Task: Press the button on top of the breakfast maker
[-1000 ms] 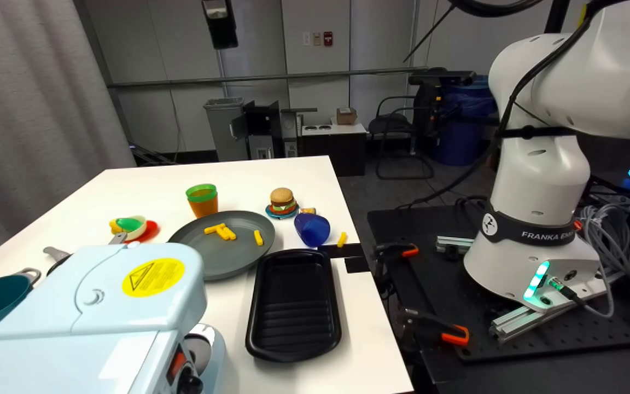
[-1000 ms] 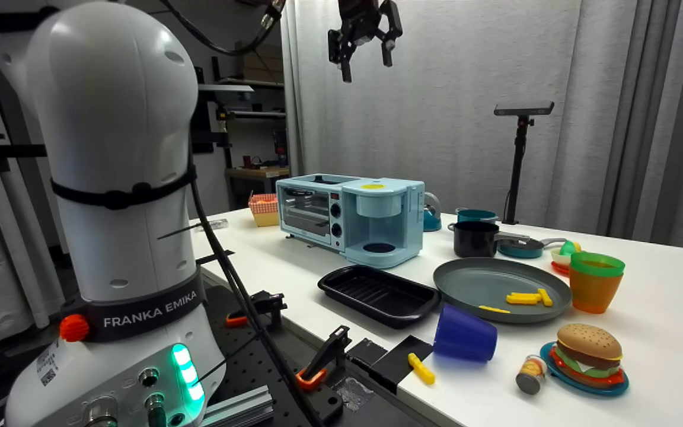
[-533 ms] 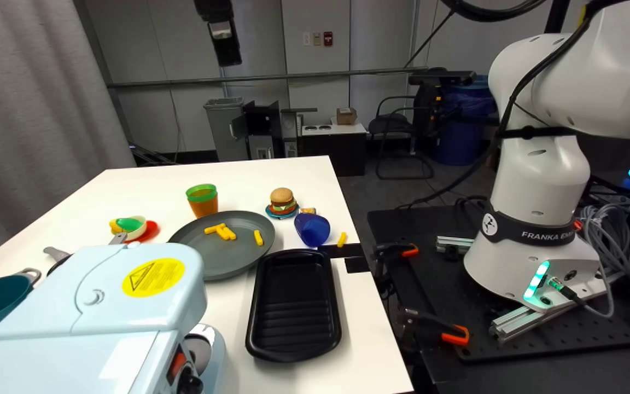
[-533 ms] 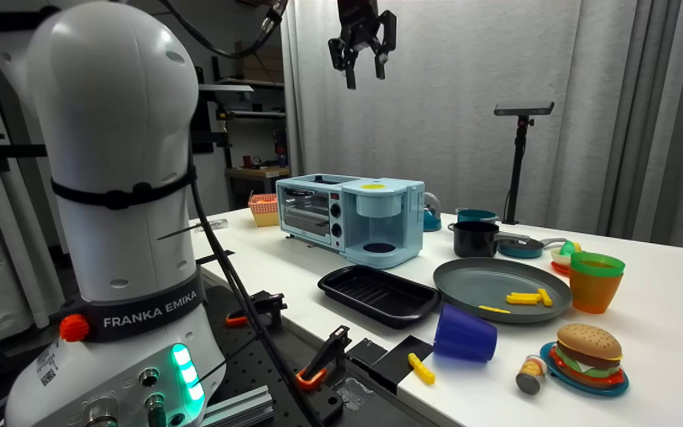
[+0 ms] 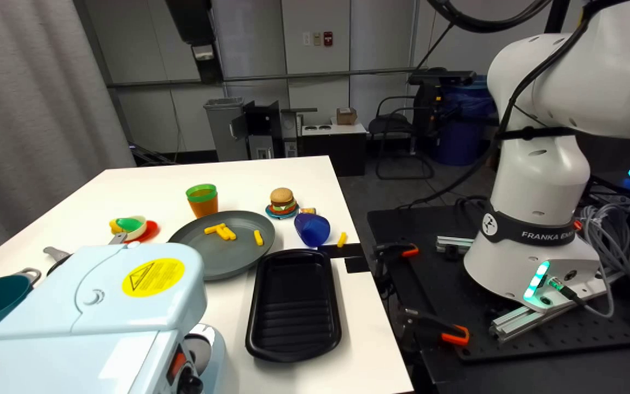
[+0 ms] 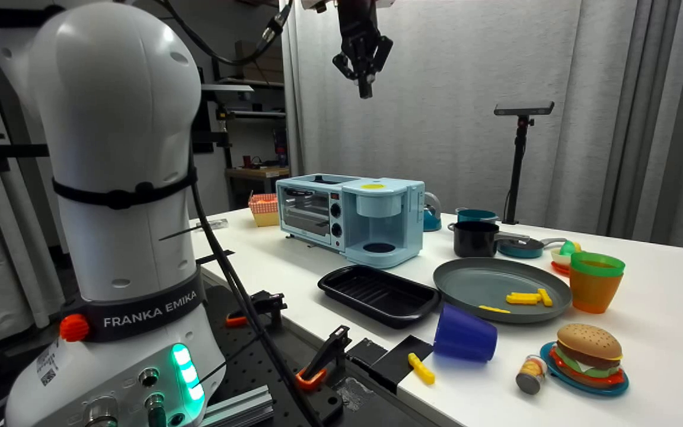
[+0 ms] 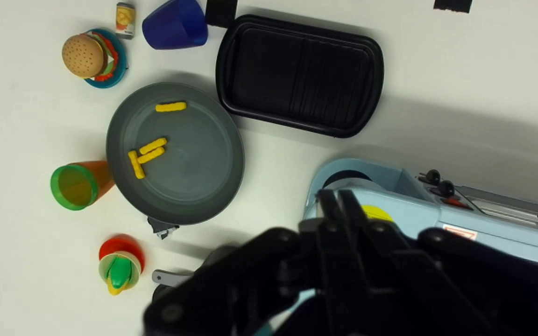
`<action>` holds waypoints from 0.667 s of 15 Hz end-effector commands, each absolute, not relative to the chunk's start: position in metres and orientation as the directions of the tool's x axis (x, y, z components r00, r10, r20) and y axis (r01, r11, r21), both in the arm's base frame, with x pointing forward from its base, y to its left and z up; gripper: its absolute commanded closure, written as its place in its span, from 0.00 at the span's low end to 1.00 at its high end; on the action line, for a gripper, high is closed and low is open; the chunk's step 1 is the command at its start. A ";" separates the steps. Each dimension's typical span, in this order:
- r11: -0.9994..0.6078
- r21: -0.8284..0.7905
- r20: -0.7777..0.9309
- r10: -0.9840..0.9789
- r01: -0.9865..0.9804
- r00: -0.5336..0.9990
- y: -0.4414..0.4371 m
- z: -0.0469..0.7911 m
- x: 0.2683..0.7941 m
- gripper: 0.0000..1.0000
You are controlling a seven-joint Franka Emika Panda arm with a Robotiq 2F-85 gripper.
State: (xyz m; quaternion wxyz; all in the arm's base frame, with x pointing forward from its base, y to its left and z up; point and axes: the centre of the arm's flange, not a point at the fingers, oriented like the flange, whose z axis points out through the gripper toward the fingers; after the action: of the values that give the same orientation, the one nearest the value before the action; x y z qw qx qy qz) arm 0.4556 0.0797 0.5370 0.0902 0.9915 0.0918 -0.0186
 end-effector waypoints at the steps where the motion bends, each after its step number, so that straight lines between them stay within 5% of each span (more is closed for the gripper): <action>1: -0.970 0.145 -0.022 0.193 0.194 0.981 0.089 0.530 0.469 1.00; 10: -0.965 0.116 0.032 0.240 0.235 0.970 0.115 0.506 0.502 1.00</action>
State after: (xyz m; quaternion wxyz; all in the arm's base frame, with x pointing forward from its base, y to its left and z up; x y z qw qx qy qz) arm 0.4870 0.1051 0.5077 0.0718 0.9905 0.1169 0.0118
